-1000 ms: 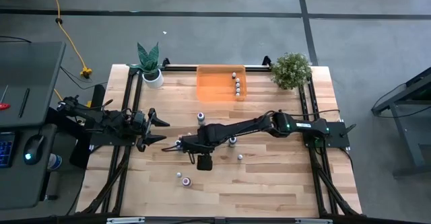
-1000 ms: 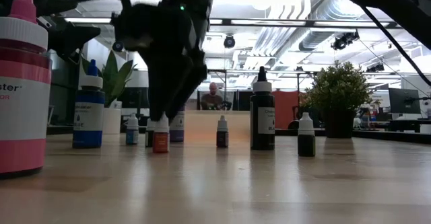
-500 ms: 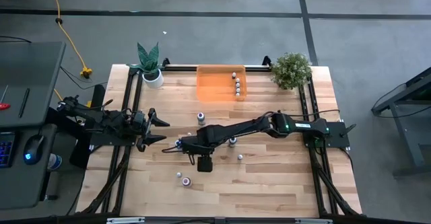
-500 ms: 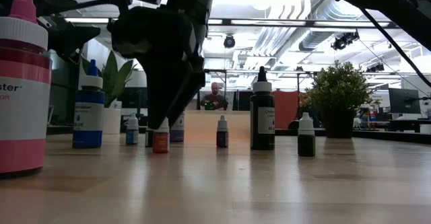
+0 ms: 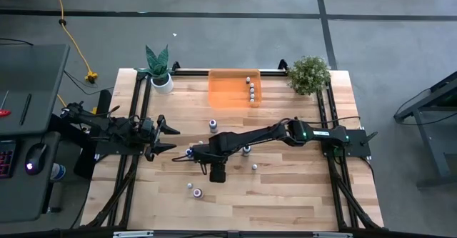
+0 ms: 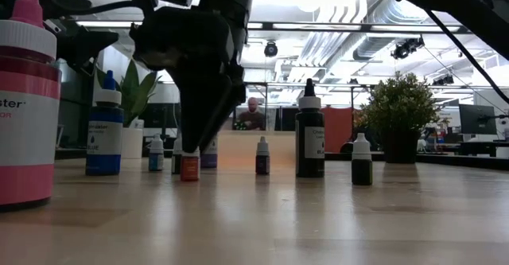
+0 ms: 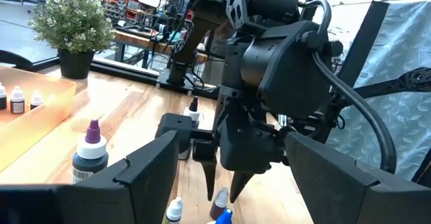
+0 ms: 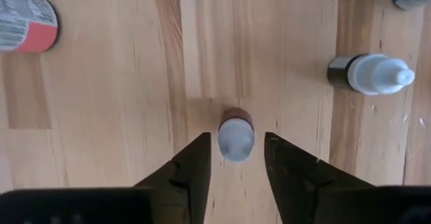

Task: Pick & Place food coloring
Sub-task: Put the small pink food coloring bottle into the orange bin

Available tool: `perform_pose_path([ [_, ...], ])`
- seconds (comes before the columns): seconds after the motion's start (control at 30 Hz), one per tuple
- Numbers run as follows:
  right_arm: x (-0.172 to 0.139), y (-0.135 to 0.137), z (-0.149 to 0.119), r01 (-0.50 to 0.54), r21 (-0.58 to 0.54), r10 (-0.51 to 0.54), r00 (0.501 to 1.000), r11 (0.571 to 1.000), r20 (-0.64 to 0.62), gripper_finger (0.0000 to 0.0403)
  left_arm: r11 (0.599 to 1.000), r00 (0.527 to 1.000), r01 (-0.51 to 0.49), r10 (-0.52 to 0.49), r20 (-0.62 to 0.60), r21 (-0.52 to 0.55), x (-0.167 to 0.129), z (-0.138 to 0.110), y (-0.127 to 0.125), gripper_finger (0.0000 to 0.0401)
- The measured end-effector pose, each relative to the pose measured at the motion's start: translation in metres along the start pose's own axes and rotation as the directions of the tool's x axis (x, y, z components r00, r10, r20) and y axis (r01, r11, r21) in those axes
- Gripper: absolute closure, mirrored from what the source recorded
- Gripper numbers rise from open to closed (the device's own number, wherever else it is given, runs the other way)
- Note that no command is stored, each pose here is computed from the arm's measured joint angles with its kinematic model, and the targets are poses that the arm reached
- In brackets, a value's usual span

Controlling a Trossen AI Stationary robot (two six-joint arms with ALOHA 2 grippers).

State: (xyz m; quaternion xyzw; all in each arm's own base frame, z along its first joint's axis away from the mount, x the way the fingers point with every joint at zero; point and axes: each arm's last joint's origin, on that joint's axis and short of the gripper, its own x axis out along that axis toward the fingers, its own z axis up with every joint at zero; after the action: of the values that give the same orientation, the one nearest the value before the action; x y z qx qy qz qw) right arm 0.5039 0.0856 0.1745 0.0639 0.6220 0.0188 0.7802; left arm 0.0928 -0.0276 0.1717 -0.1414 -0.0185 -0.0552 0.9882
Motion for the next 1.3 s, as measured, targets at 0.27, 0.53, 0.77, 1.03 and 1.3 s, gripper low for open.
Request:
perform_pose_path([
  [0.27,-0.0002,0.0001,-0.0002,0.000,0.001,0.000,1.000,1.000,-0.002,0.0304,1.000,1.000,0.000,0.000,0.000,0.000,0.0000,0.0000,0.0000,0.0130],
  [0.53,-0.0003,0.0006,0.0016,-0.005,-0.001,0.005,1.000,1.000,0.017,0.0322,1.000,1.000,0.000,0.000,0.000,0.000,0.0000,0.0000,0.0000,0.0130],
  [0.77,-0.0004,0.0011,0.0036,-0.010,-0.002,0.010,0.999,1.000,0.038,0.0325,1.000,1.000,0.000,0.000,0.000,0.000,0.0000,0.0000,0.0000,0.0130],
  [1.03,-0.0012,0.0012,0.0037,-0.011,0.013,0.011,0.999,1.000,0.040,0.0355,1.000,1.000,0.000,0.000,0.000,0.000,0.0000,0.0000,0.0000,0.0130],
  [1.3,-0.0012,0.0012,0.0037,-0.012,0.026,0.011,0.999,1.000,0.040,0.0354,1.000,1.000,0.000,0.000,0.000,0.000,0.0000,0.0000,0.0000,0.0130],
])
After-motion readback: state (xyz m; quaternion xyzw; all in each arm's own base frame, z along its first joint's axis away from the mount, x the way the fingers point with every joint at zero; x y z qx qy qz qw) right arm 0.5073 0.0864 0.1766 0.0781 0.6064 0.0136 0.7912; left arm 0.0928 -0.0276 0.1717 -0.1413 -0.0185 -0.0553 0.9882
